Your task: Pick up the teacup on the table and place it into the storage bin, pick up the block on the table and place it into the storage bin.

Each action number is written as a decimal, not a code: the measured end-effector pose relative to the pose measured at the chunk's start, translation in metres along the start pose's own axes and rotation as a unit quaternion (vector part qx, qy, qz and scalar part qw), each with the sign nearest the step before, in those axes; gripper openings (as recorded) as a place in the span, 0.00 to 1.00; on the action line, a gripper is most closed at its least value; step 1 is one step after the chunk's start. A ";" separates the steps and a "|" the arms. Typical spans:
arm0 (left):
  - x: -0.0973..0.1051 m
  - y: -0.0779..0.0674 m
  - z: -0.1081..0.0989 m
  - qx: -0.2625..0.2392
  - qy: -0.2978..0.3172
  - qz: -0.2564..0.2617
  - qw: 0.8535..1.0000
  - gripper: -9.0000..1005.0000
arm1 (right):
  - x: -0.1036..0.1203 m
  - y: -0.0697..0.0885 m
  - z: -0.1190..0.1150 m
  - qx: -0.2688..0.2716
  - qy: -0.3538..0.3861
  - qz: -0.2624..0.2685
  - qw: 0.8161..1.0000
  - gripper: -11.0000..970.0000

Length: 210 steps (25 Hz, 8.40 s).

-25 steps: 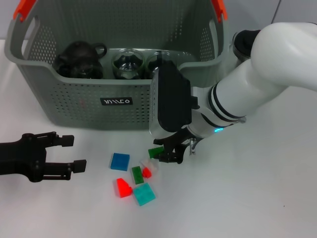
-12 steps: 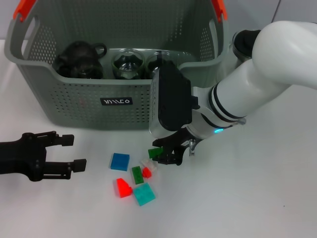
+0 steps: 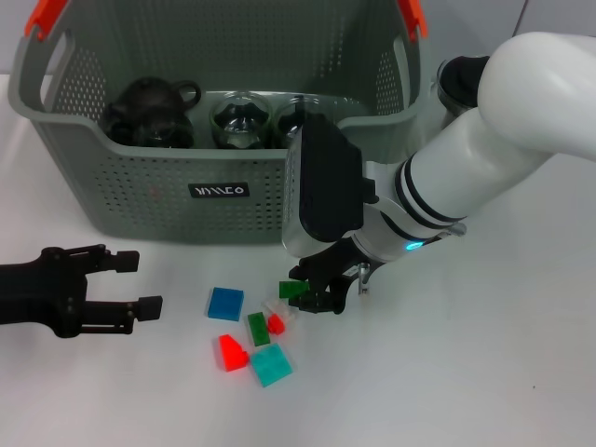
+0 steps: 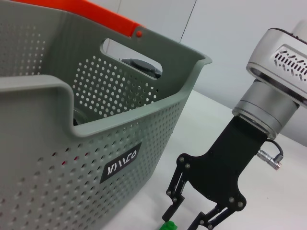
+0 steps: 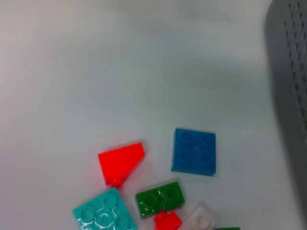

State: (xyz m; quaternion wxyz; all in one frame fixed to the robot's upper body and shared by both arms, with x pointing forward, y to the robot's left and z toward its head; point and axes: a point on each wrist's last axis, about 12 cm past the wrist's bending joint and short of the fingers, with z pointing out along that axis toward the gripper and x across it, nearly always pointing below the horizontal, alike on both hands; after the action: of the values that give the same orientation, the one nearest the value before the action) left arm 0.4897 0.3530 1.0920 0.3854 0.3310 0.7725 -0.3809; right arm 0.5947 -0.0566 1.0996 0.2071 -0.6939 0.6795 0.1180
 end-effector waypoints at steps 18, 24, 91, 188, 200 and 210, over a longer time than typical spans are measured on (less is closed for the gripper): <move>0.000 0.001 0.000 -0.004 0.000 0.001 1.000 0.89 | 0.004 -0.002 0.003 0.011 -0.001 0.007 1.000 0.35; 0.000 0.001 0.000 -0.005 0.000 0.001 1.000 0.89 | 0.005 0.000 0.004 0.006 0.003 0.008 1.000 0.35; 0.003 -0.001 -0.006 -0.009 -0.017 -0.017 1.000 0.89 | -0.032 -0.004 -0.061 0.020 -0.097 0.008 0.995 0.21; -0.122 -0.016 0.164 0.037 0.399 0.292 0.869 0.89 | 0.063 0.004 -0.199 -0.079 -0.396 0.237 0.884 0.91; -0.115 -0.014 0.175 0.029 0.401 0.298 0.866 0.88 | 0.064 0.003 -0.194 -0.082 -0.399 0.235 0.883 0.91; -0.112 -0.011 0.181 0.022 0.400 0.306 0.863 0.85 | 0.066 0.005 -0.194 -0.082 -0.399 0.234 0.883 0.91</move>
State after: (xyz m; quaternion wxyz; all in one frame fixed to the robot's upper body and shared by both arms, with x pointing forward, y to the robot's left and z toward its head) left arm 0.5968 0.1700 1.1158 0.1327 0.6832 0.7117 -0.0953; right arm 0.5706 -0.2024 1.2415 0.3696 -0.4238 0.6699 0.4848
